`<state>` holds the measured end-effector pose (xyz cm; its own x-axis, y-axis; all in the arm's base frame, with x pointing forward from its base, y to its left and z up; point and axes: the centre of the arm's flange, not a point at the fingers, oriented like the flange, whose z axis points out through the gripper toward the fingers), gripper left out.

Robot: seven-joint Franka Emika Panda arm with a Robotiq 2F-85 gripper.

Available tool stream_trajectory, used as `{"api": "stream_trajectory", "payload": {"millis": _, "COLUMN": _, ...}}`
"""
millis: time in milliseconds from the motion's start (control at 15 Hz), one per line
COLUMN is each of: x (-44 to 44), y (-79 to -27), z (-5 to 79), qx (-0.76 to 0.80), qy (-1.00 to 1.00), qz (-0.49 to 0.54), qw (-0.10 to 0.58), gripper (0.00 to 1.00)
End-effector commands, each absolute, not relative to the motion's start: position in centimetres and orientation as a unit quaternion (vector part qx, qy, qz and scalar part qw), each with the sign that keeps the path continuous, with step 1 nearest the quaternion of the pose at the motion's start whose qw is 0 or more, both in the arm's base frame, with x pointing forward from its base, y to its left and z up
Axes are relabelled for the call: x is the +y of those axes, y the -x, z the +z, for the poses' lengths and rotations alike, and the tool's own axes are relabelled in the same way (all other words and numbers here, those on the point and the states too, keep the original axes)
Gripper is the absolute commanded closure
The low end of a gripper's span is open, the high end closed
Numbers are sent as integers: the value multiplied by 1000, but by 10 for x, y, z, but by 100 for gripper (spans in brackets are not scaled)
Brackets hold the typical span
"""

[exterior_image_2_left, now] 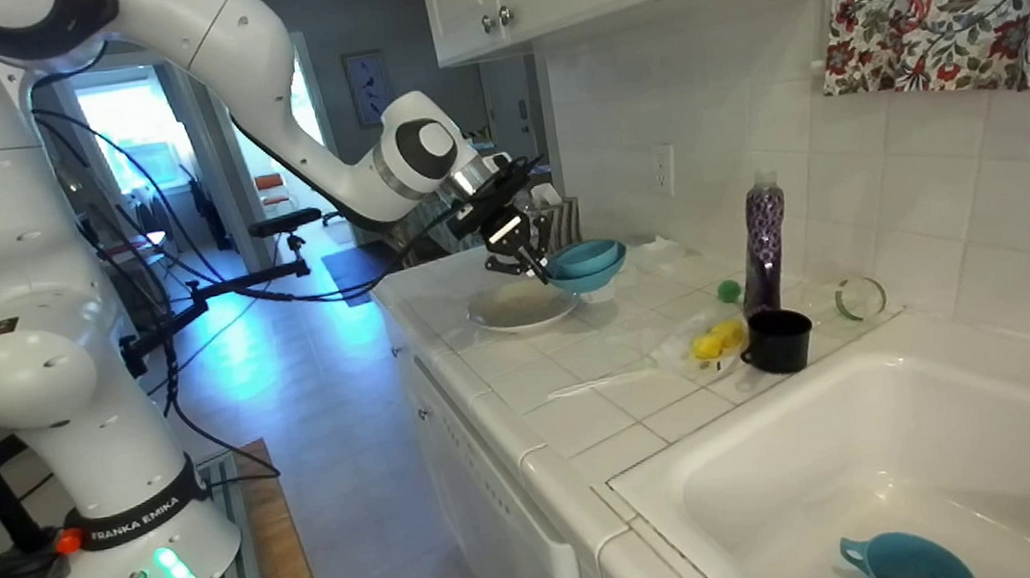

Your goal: Put the blue bowl on the white plate.

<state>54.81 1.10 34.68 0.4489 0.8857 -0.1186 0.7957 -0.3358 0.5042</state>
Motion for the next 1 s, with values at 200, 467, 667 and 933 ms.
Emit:
{"api": "stream_trajectory", "payload": {"millis": 200, "x": 56, "y": -554, "z": 348, "qx": 603, "qy": -753, "qz": 87, "qw": 249, "gripper": 99}}
{"api": "stream_trajectory", "payload": {"millis": 467, "x": 72, "y": -559, "z": 345, "qx": 641, "qy": -723, "qz": 80, "qw": 247, "gripper": 99}}
{"api": "stream_trajectory", "payload": {"millis": 667, "x": 80, "y": -563, "z": 344, "qx": 667, "qy": -700, "qz": 84, "qw": 242, "gripper": 99}}
{"api": "stream_trajectory", "payload": {"millis": 933, "x": 99, "y": -564, "z": 348, "qx": 700, "qy": -664, "qz": 120, "qw": 234, "gripper": 99}}
